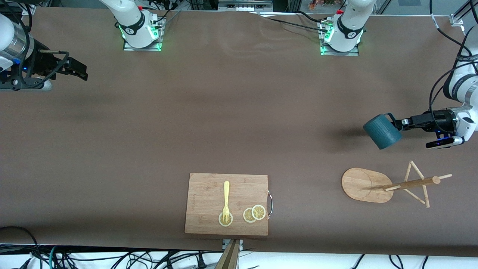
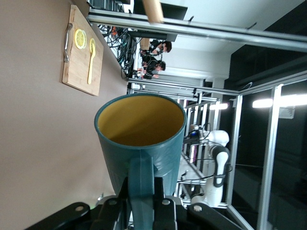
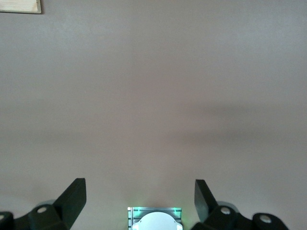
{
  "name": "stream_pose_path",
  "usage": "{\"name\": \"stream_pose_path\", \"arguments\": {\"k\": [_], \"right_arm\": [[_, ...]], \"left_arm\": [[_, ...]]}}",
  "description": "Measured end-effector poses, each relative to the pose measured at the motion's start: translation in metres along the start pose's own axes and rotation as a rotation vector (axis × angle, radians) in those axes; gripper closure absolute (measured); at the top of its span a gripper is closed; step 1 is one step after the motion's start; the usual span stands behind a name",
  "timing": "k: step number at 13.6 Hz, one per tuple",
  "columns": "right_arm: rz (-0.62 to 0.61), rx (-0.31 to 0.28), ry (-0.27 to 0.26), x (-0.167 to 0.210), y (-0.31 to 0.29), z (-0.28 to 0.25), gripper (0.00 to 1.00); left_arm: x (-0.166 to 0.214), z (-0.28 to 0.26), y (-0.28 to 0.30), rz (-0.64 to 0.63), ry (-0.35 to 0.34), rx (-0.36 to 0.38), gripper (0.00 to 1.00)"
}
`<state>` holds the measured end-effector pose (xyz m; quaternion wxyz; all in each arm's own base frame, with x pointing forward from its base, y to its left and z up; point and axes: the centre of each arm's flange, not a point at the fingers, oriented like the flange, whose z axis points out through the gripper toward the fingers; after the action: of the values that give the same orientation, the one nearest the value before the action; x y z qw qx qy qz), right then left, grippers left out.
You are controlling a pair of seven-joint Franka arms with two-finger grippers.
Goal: Pass cup and hang on rack
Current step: 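Lift the mug by its handle and carry it toward the rack, then lower the mug handle onto a rack peg with the left gripper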
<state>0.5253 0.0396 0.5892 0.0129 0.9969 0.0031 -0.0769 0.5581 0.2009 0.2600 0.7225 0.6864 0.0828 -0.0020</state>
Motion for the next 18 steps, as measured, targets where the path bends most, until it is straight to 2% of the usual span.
{"name": "stream_pose_path", "arguments": {"k": [4, 7, 15, 18], "right_arm": [[-0.002, 0.005, 0.009, 0.001, -0.001, -0.001, 0.0], [-0.003, 0.009, 0.017, 0.002, -0.002, -0.002, 0.0], [-0.003, 0.011, 0.018, 0.002, -0.003, -0.002, 0.0], [-0.003, 0.011, 0.018, 0.002, -0.003, -0.002, 0.0]], "left_arm": [[0.025, -0.017, 0.008, -0.05, 0.047, -0.061, 0.79], [0.039, -0.024, 0.018, -0.086, 0.062, -0.08, 0.79], [0.059, -0.038, -0.018, -0.124, 0.13, -0.226, 0.79], [0.059, -0.045, -0.027, -0.127, 0.132, -0.263, 0.79]]}}
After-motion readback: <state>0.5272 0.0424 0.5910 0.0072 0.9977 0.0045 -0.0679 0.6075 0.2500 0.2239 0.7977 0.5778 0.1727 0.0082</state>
